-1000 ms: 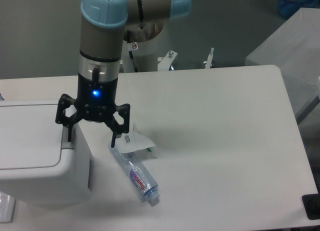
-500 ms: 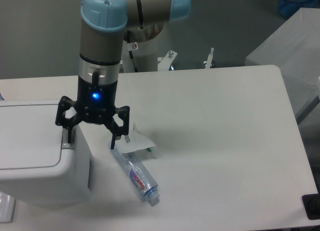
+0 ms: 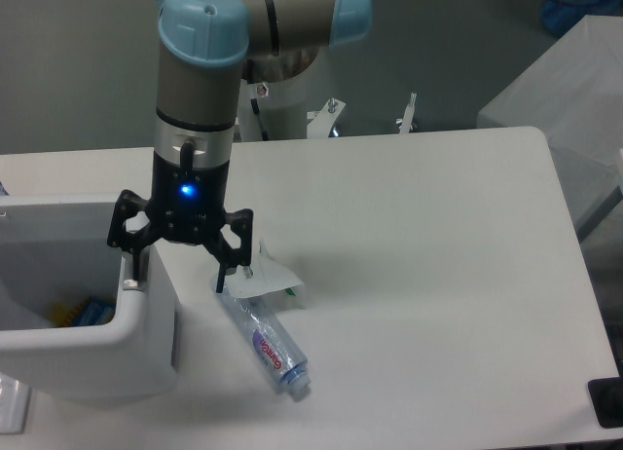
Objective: Open the trash can
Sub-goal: 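Press the lid edge with the gripper so the lid flips open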
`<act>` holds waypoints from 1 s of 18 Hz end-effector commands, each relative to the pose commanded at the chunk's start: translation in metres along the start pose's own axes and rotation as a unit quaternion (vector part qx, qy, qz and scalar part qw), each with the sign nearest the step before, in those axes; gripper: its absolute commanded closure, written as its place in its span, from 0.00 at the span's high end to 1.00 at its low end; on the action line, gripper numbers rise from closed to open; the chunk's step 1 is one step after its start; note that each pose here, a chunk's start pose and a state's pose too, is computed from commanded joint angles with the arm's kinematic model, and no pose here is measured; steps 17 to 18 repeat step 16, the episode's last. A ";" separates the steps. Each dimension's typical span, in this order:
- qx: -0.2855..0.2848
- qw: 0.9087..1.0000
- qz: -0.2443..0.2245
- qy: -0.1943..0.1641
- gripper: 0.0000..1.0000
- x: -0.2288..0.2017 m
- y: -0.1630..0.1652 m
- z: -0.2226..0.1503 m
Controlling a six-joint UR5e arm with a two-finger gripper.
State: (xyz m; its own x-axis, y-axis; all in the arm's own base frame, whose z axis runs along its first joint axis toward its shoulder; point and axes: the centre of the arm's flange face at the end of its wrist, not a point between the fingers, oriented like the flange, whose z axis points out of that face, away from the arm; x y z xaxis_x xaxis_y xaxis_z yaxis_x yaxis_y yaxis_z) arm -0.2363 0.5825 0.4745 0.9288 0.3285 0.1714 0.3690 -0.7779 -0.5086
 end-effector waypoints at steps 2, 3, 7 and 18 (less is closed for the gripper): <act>0.008 1.000 0.006 -0.002 1.00 0.000 -0.005 -0.007; 0.015 1.000 0.010 -0.003 1.00 0.002 -0.009 -0.014; 0.060 0.998 0.017 -0.023 1.00 -0.011 -0.039 -0.050; -0.042 0.974 0.182 -0.126 1.00 -0.077 -0.021 -0.058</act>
